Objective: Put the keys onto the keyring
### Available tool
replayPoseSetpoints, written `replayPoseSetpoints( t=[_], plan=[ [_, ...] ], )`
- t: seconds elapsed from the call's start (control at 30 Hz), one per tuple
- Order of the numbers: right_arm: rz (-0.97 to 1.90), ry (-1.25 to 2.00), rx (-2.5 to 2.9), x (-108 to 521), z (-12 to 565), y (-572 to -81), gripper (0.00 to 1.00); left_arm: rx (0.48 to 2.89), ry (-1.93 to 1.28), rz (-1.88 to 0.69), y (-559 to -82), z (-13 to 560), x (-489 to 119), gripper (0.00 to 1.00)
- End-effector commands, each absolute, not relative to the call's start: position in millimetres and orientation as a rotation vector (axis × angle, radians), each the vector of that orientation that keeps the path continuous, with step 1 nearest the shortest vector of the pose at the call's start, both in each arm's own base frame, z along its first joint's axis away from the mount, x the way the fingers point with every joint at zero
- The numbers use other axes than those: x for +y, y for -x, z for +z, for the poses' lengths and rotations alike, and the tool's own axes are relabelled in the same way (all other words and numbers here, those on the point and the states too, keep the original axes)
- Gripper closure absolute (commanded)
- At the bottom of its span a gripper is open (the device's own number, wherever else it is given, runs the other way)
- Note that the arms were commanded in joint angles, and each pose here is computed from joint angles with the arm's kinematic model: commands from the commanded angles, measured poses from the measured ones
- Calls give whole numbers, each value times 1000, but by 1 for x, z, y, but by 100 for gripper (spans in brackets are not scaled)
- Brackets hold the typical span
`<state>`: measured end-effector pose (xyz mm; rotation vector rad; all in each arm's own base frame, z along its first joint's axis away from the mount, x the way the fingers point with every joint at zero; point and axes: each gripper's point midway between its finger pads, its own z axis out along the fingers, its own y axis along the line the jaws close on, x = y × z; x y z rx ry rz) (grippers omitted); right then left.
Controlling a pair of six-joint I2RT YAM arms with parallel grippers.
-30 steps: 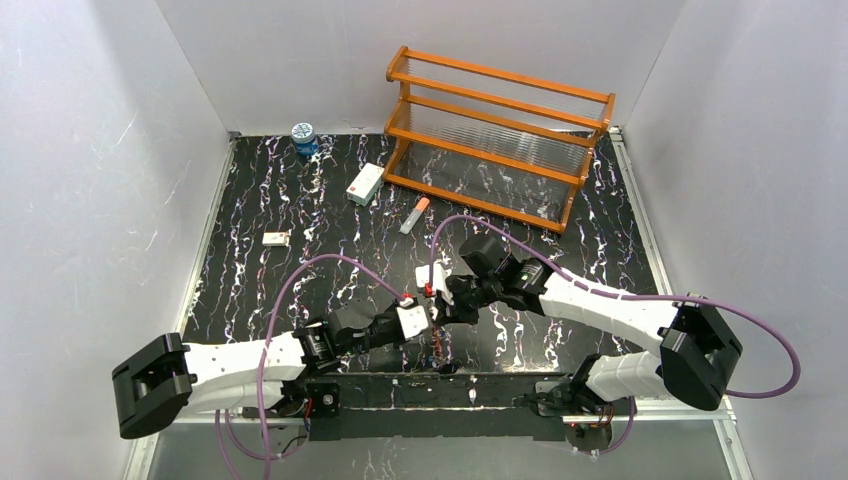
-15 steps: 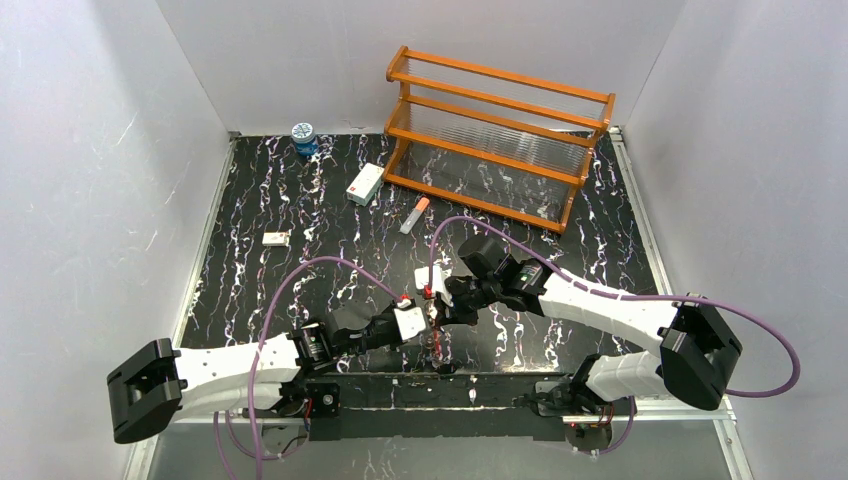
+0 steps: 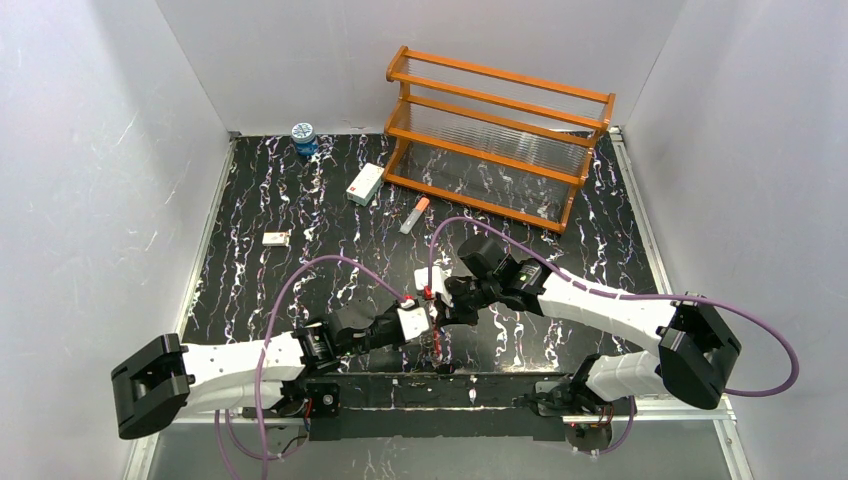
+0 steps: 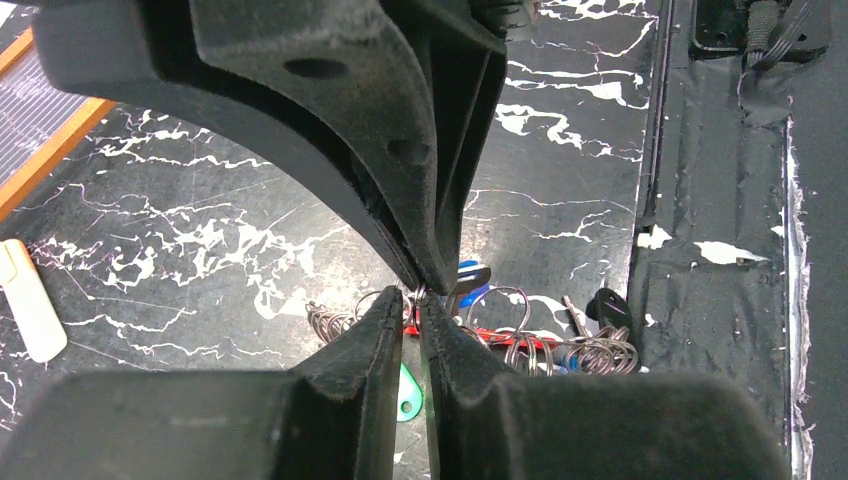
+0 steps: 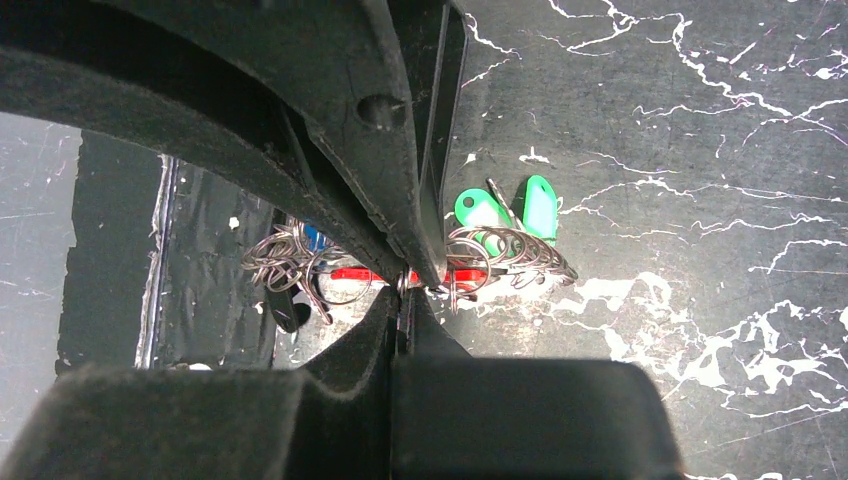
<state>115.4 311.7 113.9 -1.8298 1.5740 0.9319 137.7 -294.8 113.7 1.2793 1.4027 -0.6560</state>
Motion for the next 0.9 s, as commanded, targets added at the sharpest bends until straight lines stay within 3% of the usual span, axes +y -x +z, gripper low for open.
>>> replayPoseSetpoints(
  t=[0.0, 0.4, 0.7, 0.87],
  plan=[
    [980, 1839, 1515, 320, 129, -110, 99, 1396, -1282, -637, -142, 118, -298, 91],
    [957, 1820, 1483, 323, 139, -115, 99, 1430, -1309, -600, -143, 111, -292, 100],
    [956, 1794, 1438, 329, 150, -119, 98, 1458, -1325, -558, -145, 110, -285, 100],
    [923, 1720, 1425, 330, 151, -126, 71, 1466, -1262, -602, -144, 114, -286, 100]
  ],
)
